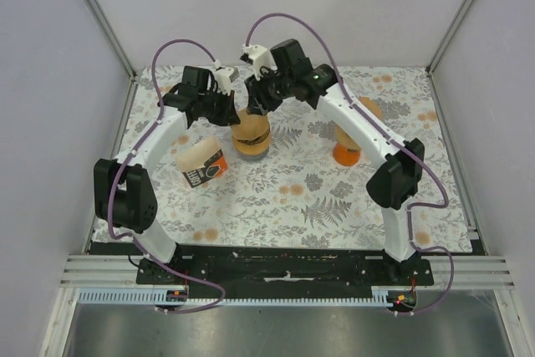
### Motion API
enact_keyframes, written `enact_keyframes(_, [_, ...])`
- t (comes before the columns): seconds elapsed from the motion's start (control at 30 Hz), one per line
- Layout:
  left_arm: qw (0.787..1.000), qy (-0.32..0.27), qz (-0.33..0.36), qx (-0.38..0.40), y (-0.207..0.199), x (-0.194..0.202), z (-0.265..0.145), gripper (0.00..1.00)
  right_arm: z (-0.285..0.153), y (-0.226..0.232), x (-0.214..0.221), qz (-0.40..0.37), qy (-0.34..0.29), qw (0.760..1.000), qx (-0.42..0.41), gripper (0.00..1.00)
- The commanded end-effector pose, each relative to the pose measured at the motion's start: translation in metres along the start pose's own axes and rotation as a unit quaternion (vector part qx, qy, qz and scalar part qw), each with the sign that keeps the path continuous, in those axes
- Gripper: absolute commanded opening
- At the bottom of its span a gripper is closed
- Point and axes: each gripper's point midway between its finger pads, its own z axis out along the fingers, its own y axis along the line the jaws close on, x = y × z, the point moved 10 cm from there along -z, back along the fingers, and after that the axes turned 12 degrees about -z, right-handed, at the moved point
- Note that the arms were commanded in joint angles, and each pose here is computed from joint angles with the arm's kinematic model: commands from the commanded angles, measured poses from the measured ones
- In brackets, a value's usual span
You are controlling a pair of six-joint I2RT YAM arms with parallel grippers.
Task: Place the coffee filter in the dripper
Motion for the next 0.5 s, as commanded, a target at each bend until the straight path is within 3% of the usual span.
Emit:
enact_keyframes(0.0, [0.999, 0.023, 0.047, -0.009, -0.003, 0.007, -0.001, 0.02, -0.035, -0.011, -0.026, -0.049, -0.08, 0.996, 0.007, 0.53])
enact_keyframes(0.07, [0.998, 0.028, 0.051, -0.009, -0.004, 0.008, 0.001, 0.02, -0.029, -0.024, -0.02, -0.037, -0.07, 0.996, 0.029, 0.65])
enact_keyframes(0.17, [0.998, 0.029, 0.049, -0.01, -0.004, 0.009, 0.0, 0.02, -0.016, -0.037, -0.01, -0.014, -0.053, 0.998, 0.043, 0.72])
enact_keyframes(0.47, [0.998, 0.033, 0.045, 0.0, -0.005, 0.01, 0.001, 0.02, 0.028, -0.044, 0.019, -0.007, -0.028, 0.999, -0.021, 0.76])
